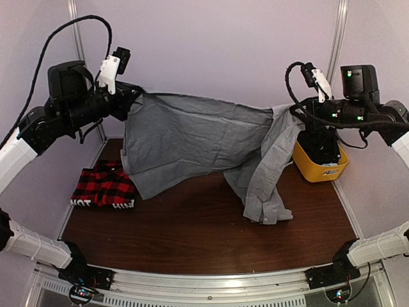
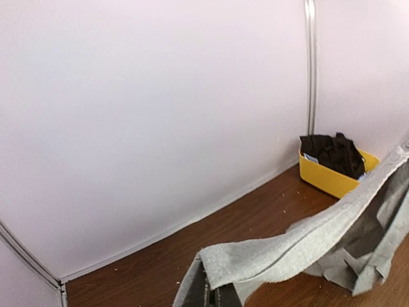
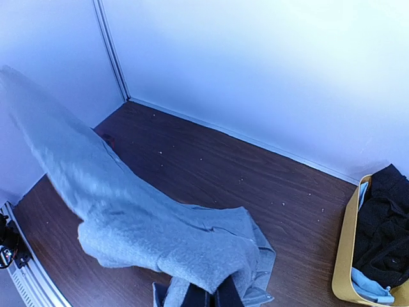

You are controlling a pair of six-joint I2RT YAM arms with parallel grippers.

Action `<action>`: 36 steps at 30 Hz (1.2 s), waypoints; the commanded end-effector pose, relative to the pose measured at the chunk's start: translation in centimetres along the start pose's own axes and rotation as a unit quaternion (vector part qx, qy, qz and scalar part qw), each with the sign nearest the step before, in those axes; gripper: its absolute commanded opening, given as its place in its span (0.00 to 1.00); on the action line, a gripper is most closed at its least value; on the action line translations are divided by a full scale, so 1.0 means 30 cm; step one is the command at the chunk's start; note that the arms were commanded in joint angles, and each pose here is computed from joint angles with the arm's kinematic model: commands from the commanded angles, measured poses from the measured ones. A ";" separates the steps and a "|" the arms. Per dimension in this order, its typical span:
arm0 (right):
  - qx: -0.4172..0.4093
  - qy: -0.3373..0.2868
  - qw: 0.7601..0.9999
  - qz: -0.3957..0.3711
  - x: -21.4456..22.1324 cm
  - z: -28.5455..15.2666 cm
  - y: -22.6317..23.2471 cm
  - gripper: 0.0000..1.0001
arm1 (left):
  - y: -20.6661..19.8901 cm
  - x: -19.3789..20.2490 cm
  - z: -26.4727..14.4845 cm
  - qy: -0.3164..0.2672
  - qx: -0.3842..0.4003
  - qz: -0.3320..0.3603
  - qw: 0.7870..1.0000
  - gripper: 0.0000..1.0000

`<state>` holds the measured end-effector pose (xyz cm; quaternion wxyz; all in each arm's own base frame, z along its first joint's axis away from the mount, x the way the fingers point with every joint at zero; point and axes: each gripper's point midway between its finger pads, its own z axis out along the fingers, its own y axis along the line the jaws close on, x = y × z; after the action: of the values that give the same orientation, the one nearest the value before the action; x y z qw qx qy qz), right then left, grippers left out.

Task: Fold and stack the long sleeve shirts
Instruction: Turn over the flattened shirt at the center of the board.

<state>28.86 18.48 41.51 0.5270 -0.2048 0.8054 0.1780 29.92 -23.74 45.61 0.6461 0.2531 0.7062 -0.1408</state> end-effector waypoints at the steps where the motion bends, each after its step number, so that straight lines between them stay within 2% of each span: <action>1: 0.015 0.025 0.999 -0.016 0.003 -0.059 -0.015 0.00 | 0.127 -0.076 -0.064 -0.017 -0.092 -0.045 0.995 0.00; 4: -0.002 0.007 1.000 -0.021 -0.035 -0.108 0.006 0.00 | 0.123 -0.140 -0.108 -0.043 -0.076 -0.054 0.995 0.00; 10: -0.115 -0.060 0.991 -0.026 -0.172 -0.268 0.143 0.00 | 0.014 -0.280 -0.192 -0.097 0.044 -0.072 0.992 0.00; 13: -0.165 -0.112 0.980 -0.024 -0.256 -0.411 0.202 0.00 | -0.046 -0.347 -0.270 -0.126 0.114 -0.085 0.982 0.00; 17: -0.208 -0.170 0.963 -0.009 -0.332 -0.592 0.246 0.00 | -0.065 -0.397 -0.374 -0.157 0.155 -0.109 0.969 0.00; 28: -0.329 -0.256 0.909 0.024 -0.384 -0.944 0.350 0.00 | -0.119 -0.462 -0.609 -0.225 0.254 -0.139 0.930 0.00; 32: -0.350 -0.266 0.897 0.030 -0.387 -0.999 0.365 0.00 | -0.122 -0.478 -0.665 -0.245 0.271 -0.146 0.920 0.00; 34: -0.335 -0.265 0.904 0.037 -0.386 -0.982 0.349 0.00 | -0.110 -0.471 -0.652 -0.242 0.259 -0.150 0.923 0.00; 36: -0.292 -0.256 0.920 0.050 -0.384 -0.922 0.307 0.00 | -0.087 -0.453 -0.604 -0.226 0.229 -0.158 0.934 0.00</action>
<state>7.34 16.57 61.04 0.5629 -0.3006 0.5880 0.4970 12.82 -21.52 58.18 0.6291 0.3093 0.5359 -0.4706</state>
